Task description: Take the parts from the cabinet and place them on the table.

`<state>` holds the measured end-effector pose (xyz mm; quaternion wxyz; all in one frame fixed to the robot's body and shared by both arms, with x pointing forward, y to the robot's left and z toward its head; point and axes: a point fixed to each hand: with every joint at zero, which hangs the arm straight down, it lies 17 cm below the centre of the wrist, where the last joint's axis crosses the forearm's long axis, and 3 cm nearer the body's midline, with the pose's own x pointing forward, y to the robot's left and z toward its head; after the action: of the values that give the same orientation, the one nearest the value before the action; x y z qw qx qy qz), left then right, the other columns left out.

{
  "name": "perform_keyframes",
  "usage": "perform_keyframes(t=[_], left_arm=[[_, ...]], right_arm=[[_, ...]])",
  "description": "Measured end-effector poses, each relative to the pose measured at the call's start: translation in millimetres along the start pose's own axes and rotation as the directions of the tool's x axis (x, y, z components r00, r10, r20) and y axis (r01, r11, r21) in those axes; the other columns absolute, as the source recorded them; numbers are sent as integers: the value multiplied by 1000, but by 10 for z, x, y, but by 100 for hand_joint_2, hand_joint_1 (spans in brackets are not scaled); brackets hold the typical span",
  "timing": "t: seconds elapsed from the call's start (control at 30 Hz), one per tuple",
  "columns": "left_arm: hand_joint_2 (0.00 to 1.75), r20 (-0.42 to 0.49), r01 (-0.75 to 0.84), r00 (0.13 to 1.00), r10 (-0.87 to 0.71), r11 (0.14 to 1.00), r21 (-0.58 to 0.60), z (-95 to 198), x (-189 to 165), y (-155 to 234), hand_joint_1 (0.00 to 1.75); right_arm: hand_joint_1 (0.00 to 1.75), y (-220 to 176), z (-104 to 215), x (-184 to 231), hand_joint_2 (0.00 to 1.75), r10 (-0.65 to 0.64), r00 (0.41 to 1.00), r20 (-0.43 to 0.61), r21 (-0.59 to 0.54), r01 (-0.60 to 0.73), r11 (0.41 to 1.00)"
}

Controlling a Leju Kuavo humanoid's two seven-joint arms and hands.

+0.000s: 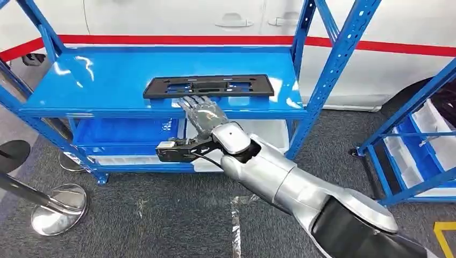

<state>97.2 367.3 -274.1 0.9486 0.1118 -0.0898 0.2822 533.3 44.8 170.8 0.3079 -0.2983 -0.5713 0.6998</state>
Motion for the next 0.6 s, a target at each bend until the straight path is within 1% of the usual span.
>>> perform_keyframes(t=[0.07, 0.1, 0.23, 0.6], left_arm=[[0, -1, 0, 1000, 0, 1000, -1, 1, -4, -3, 0], [0, 1, -1, 1000, 1, 1000, -2, 1, 9, -10, 0], [0, -2, -3, 1000, 3, 1000, 1, 0, -12, 5, 0], [0, -7, -10, 1000, 10, 1000, 0, 2, -19, -6, 0]], right_arm=[[0, -12, -4, 7, 0, -3, 1000, 0, -1, 3, 1000], [0, -18, -6, 9, 175, -3, 1000, 0, -1, 3, 1000], [0, 59, 4, 19, 175, -8, 1000, -1, 20, 8, 1000], [0, -10, -11, 28, 175, 8, 1000, 2, -2, -8, 1000]])
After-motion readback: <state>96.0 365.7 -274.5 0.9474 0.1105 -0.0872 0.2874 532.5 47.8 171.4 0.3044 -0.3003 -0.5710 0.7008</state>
